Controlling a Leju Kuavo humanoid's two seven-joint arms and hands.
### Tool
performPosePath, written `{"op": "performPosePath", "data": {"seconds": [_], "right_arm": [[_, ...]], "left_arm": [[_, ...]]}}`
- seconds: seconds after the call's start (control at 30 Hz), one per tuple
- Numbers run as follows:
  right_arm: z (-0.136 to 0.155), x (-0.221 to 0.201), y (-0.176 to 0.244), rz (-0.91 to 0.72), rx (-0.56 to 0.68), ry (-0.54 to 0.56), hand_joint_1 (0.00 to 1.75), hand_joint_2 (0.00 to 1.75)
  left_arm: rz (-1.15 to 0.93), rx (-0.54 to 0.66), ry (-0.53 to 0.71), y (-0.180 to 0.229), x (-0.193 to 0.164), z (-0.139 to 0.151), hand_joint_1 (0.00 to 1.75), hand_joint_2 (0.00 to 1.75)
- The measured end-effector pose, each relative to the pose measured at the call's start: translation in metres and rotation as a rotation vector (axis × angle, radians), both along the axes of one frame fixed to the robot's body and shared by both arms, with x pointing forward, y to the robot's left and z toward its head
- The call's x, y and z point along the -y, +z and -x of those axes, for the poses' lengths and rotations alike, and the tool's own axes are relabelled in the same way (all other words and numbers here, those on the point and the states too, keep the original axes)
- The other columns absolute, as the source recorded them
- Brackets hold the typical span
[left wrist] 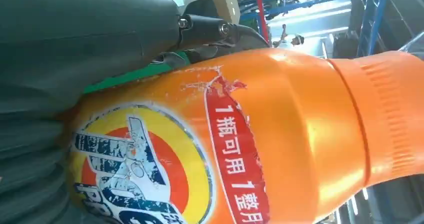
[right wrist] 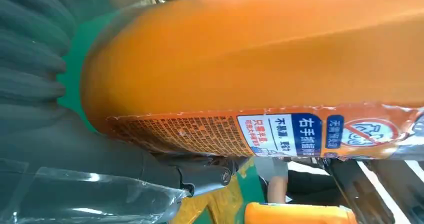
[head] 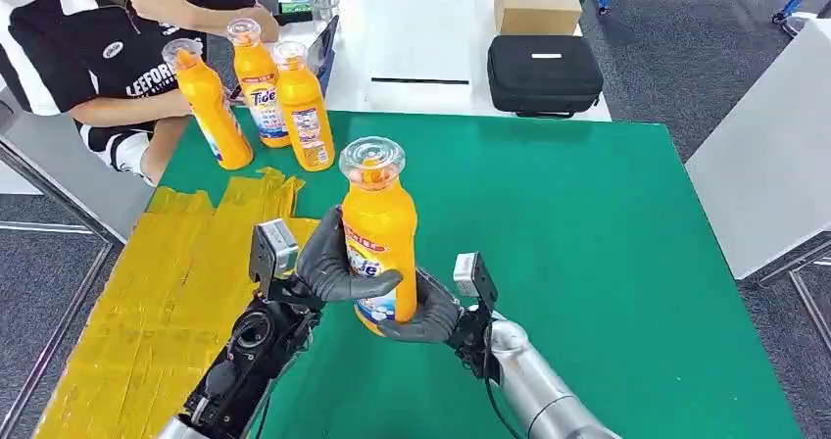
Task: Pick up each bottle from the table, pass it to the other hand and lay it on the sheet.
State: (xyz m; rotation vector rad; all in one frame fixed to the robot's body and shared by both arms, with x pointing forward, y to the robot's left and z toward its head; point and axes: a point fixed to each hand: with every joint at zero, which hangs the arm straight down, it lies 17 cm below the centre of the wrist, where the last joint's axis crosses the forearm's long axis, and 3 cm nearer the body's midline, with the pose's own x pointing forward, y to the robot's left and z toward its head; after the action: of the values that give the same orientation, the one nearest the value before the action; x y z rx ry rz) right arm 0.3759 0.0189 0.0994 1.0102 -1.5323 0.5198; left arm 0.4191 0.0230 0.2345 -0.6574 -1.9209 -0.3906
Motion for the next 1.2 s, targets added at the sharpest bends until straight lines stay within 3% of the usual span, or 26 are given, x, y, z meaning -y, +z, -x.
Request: {"op": "performPosePath", "data": {"seconds": [0.17,0.2,0.23,1.1,1.13,1.2], "right_arm": [[-0.001,-0.001,-0.004,0.016,-0.007,0.005,1.75,1.75],[-0.001,-0.001,-0.005,0.017,-0.009,0.005,1.75,1.75],[-0.001,-0.001,-0.006,0.019,-0.011,0.005,1.75,1.75],[-0.003,-0.006,-0.004,0.018,-0.020,0.005,1.73,1.75],[-0.002,-0.006,-0.004,0.019,-0.019,0.006,0.07,1.75],[-0.003,-0.006,-0.004,0.020,-0.011,0.003,0.00,1.75]], "left_arm": [[-0.001,-0.011,-0.016,-0.003,0.000,0.000,0.00,1.75],[0.001,-0.013,-0.020,-0.004,0.000,0.001,1.47,1.75],[0.003,-0.014,-0.025,-0.004,0.000,0.001,1.75,1.75],[0.094,-0.054,-0.042,0.001,-0.013,-0.003,1.75,1.75],[0.104,-0.054,-0.040,0.001,-0.015,-0.003,1.75,1.75],[0.127,-0.046,-0.027,0.004,-0.019,-0.003,1.75,1.75]]}}
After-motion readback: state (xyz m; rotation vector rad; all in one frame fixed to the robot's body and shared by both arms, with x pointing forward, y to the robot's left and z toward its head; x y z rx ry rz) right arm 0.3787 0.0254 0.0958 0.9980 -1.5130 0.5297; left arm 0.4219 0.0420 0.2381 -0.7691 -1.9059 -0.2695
